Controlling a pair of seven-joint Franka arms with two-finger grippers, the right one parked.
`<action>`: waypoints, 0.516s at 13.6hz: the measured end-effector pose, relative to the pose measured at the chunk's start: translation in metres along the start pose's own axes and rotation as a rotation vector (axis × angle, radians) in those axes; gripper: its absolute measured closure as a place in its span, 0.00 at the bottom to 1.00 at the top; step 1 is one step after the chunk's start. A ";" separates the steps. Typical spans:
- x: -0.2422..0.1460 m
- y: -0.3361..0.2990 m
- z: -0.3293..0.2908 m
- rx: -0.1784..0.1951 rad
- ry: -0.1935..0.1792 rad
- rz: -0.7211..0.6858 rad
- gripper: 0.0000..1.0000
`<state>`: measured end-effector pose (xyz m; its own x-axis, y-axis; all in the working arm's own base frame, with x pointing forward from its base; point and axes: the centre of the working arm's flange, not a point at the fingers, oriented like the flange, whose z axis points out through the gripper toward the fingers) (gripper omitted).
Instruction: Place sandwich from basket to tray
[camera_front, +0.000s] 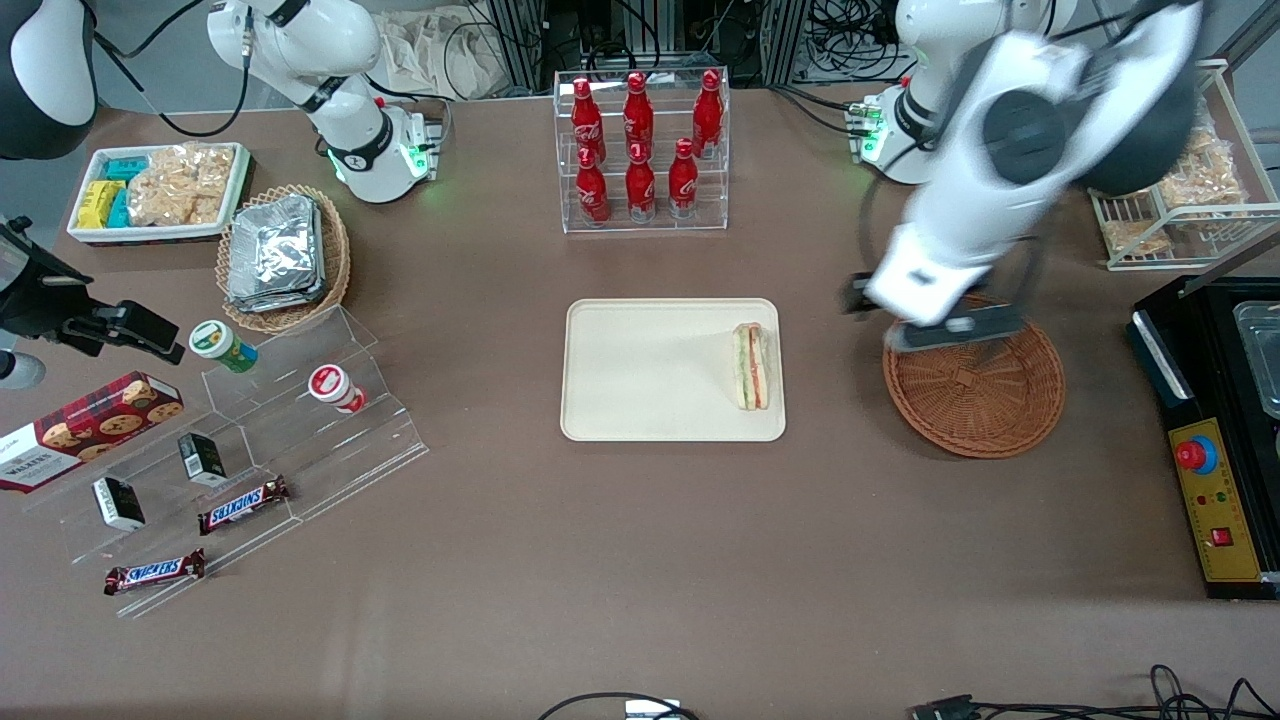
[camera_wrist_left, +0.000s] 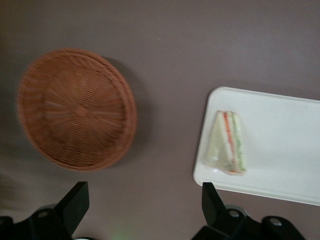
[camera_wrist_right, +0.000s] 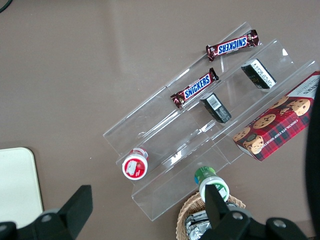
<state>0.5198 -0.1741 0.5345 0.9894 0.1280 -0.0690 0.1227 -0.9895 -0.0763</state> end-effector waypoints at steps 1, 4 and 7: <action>0.003 -0.041 -0.012 -0.007 0.012 -0.006 0.00; -0.001 -0.121 -0.018 -0.022 0.014 -0.045 0.00; 0.000 -0.162 -0.020 -0.040 0.018 -0.024 0.00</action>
<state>0.5016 -0.0147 0.5669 0.9873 0.1508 -0.0493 0.1490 -0.9881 -0.0381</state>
